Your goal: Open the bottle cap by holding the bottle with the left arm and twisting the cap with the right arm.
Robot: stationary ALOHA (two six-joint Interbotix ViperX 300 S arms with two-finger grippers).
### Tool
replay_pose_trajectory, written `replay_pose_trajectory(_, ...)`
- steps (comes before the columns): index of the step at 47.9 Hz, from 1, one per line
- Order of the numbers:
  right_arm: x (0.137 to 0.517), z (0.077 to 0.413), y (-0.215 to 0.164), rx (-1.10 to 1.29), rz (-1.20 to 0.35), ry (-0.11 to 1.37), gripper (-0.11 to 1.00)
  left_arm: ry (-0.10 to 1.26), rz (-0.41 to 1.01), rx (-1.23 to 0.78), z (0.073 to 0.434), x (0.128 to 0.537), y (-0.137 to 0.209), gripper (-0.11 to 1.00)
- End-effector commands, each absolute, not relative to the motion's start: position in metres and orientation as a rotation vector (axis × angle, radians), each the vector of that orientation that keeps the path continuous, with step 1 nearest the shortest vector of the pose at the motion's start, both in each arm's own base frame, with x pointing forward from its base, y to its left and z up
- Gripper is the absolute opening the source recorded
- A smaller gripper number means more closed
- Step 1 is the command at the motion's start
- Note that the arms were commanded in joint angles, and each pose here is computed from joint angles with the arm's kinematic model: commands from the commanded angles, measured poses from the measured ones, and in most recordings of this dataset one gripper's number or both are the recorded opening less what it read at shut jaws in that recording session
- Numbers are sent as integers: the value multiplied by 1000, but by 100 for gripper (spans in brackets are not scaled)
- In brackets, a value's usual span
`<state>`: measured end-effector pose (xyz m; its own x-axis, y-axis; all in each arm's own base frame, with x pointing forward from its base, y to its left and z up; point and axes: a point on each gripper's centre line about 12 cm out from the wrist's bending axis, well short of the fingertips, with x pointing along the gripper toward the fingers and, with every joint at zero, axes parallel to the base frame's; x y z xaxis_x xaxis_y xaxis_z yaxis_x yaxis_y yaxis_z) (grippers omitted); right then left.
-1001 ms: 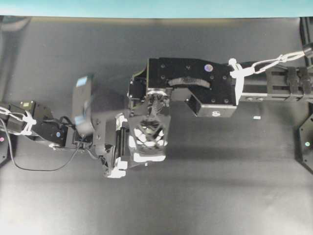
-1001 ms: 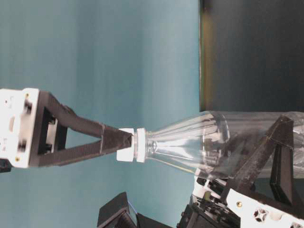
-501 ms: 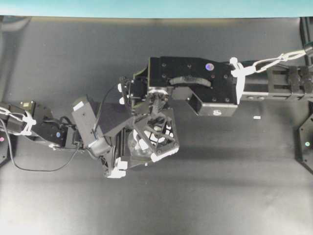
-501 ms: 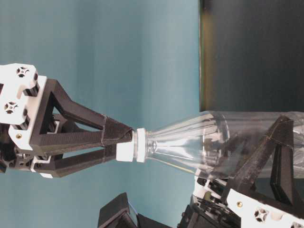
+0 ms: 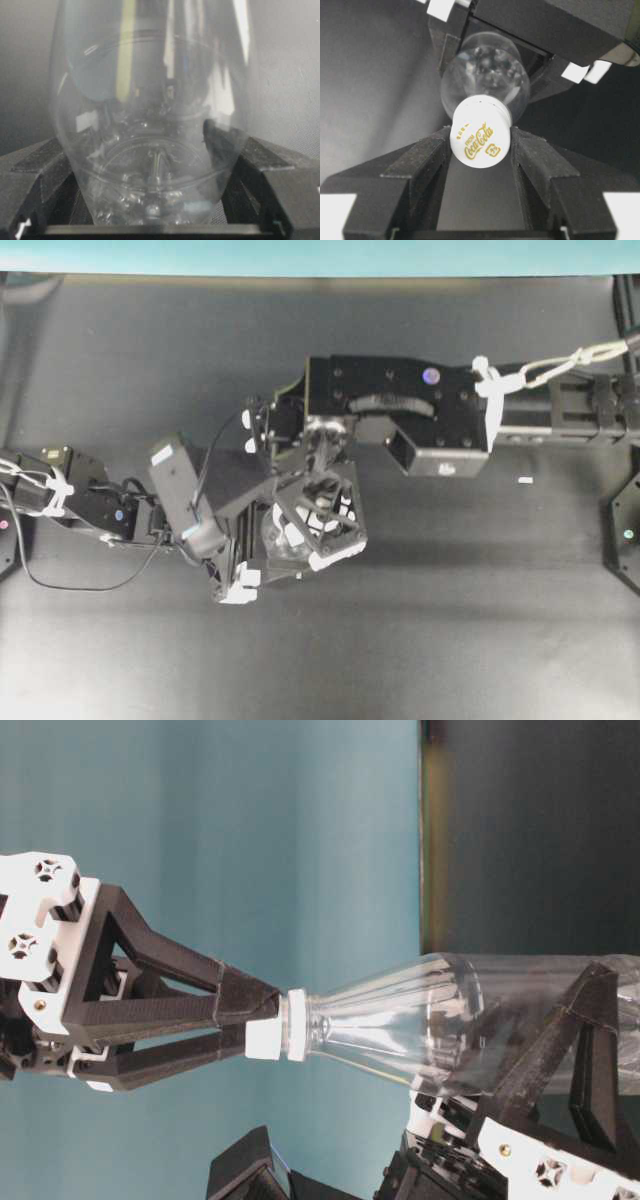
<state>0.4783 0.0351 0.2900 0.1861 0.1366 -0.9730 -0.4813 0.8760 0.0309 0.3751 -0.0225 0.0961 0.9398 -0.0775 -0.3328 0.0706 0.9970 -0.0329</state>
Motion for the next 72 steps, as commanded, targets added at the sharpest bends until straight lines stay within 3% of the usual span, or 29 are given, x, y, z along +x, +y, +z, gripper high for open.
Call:
replay_pose_trajectory(1, 474, 295, 54, -328, 462, 1299, 37, 327, -83, -17, 100, 378, -25, 81)
replay_pose_trajectory(3, 474, 295, 54, -323, 456, 1294, 42, 327, -83, -17, 100, 378, -25, 81)
replay_pose_trajectory(9, 470, 297, 54, -292, 418, 1274, 74, 327, -83, -15, 100, 377, -25, 81)
replay_pose_trajectory(13, 466, 303, 51, -282, 384, 1265, 85, 328, -83, -15, 99, 377, -25, 81)
replay_pose_trajectory(29, 448, 357, 43, -102, 183, 1191, 83, 327, -83, -17, 100, 377, -25, 81)
replay_pose_trajectory(38, 446, 373, 41, 106, 32, 1224, 83, 328, -82, -19, 99, 377, -25, 81)
replay_pose_trajectory(54, 455, 375, 41, 311, -119, 1244, 83, 328, -83, -19, 99, 377, -25, 81)
replay_pose_trajectory(64, 473, 341, 42, 500, -264, 1249, 83, 330, -84, -18, 99, 377, -25, 81)
replay_pose_trajectory(72, 480, 322, 42, 517, -288, 1270, 83, 330, -84, -18, 99, 377, -25, 81)
